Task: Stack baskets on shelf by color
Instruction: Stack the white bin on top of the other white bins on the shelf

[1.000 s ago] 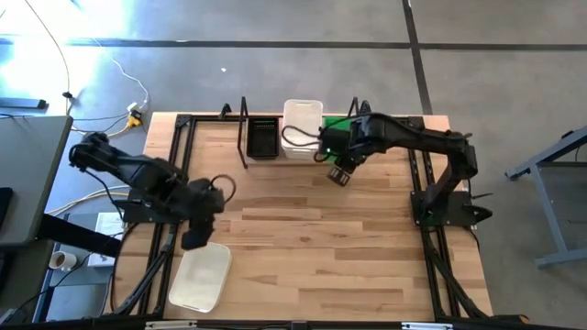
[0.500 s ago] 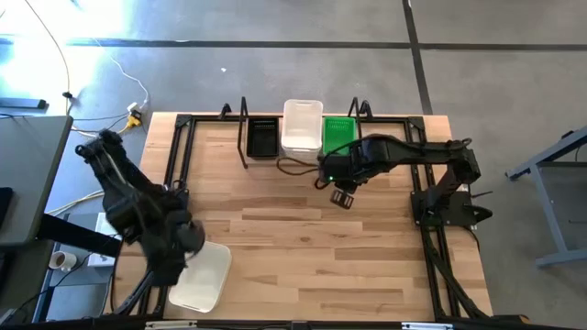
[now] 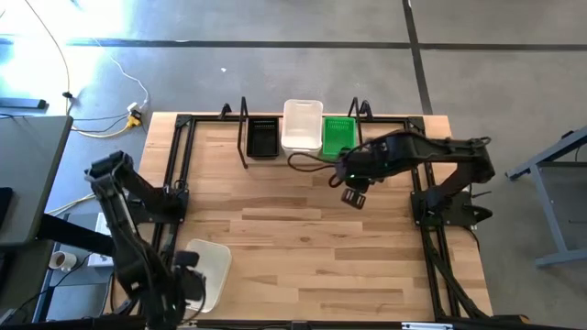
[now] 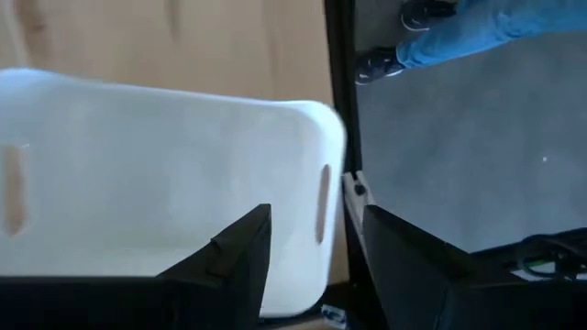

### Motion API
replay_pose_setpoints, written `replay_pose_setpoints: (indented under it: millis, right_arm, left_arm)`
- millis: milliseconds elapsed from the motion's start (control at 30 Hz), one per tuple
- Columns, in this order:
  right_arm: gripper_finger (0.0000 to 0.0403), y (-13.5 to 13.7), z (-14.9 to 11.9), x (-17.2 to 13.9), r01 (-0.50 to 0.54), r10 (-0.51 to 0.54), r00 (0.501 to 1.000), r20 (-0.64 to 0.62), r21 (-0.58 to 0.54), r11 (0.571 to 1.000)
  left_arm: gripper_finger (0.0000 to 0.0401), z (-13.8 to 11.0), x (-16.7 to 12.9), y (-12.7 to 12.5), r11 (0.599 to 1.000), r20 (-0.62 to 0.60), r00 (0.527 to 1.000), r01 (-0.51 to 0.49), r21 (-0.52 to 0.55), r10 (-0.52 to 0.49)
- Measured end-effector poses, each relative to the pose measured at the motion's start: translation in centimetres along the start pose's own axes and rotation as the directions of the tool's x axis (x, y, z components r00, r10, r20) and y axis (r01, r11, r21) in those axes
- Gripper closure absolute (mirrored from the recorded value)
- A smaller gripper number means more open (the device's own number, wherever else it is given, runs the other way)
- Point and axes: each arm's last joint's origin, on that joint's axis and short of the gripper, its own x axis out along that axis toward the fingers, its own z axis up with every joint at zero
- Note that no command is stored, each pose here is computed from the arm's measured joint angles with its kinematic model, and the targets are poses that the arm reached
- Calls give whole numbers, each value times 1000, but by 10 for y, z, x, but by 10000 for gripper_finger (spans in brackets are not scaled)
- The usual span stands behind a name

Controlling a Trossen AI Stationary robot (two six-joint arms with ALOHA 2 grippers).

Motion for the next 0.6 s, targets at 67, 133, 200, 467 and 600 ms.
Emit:
replay_pose_setpoints:
  millis: [67, 133, 200, 467, 600]
  right_arm:
    - [308, -3, -3, -6, -9, 8, 1000, 17, 24, 1000]
    - [308, -6, -6, -12, -17, 16, 999, 33, 48, 999]
    - [308, -9, -9, -17, -26, 23, 999, 48, 71, 997]
    - [308, -14, -14, -26, -43, 35, 997, 73, 111, 993]
    - [308, -14, -14, -26, -43, 35, 997, 73, 110, 993]
  left_arm:
    - [238, 1, 12, -7, 1000, -5, 1000, -5, 10, 5]
    - [238, 2, 24, -12, 999, -20, 999, -24, 26, 25]
    - [238, 3, 36, -16, 999, -36, 998, -42, 34, 43]
    - [238, 5, 66, -24, 996, -85, 994, -60, 59, 65]
    - [240, 7, 77, -30, 997, -106, 994, -24, 67, 31]
